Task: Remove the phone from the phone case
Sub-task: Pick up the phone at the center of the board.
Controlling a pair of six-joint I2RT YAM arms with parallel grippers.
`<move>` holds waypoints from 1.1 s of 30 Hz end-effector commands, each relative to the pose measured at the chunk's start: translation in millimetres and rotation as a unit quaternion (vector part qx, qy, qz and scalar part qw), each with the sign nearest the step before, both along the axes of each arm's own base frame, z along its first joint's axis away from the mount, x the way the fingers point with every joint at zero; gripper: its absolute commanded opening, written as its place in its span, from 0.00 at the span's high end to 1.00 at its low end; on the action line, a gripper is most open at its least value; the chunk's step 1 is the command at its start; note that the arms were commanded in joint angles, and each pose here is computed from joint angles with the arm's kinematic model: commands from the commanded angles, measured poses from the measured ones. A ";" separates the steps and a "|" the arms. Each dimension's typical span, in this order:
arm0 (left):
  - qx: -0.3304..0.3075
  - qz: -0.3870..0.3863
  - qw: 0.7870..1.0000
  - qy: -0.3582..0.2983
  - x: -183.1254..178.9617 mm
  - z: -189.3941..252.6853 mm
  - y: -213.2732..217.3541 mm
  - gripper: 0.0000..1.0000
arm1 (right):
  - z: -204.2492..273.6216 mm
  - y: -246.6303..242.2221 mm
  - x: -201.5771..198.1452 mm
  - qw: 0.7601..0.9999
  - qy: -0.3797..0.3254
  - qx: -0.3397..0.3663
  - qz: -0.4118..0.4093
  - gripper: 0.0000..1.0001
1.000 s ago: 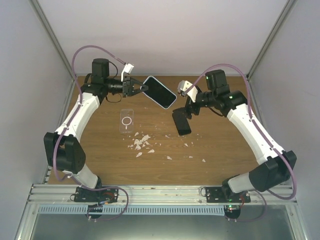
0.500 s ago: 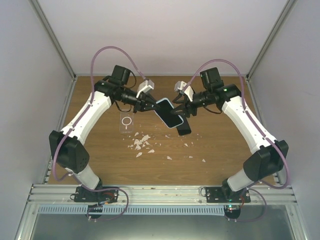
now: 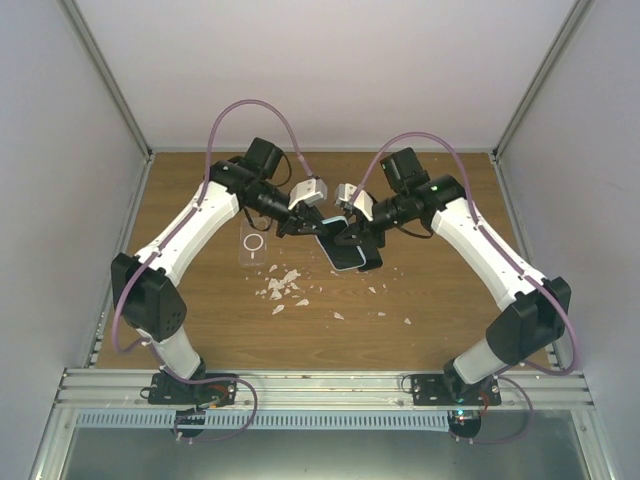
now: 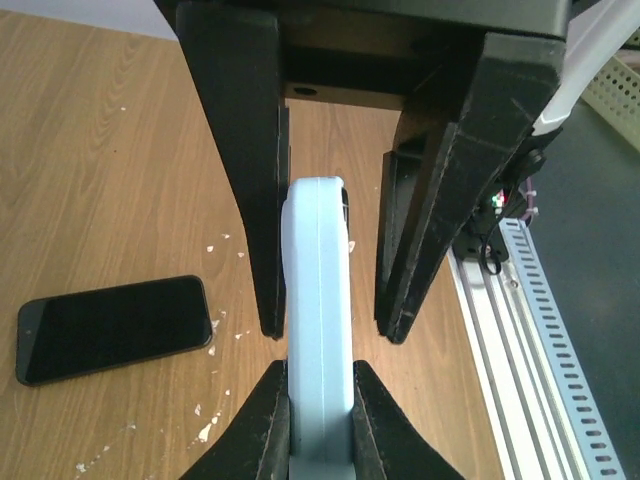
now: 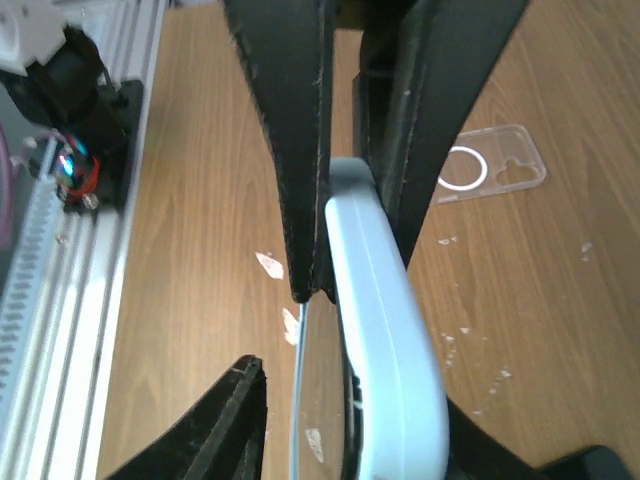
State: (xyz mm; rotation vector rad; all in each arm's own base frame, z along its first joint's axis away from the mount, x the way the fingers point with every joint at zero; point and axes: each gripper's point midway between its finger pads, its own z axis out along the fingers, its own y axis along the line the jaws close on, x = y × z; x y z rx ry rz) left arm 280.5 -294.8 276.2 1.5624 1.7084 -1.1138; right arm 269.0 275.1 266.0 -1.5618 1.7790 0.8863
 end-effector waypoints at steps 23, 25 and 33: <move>-0.149 0.048 0.988 0.003 41.2 93.6 18.8 0.37 | 75.5 -5.7 30.7 0.991 0.012 0.126 -0.038 1.00; -0.174 0.064 0.983 0.011 49.8 103.4 30.6 0.35 | 90.0 -10.7 38.9 0.987 0.025 0.154 -0.046 0.99; -0.214 0.077 0.974 0.018 50.7 116.1 42.7 0.32 | 146.9 -38.2 56.7 0.961 0.058 0.261 -0.075 0.99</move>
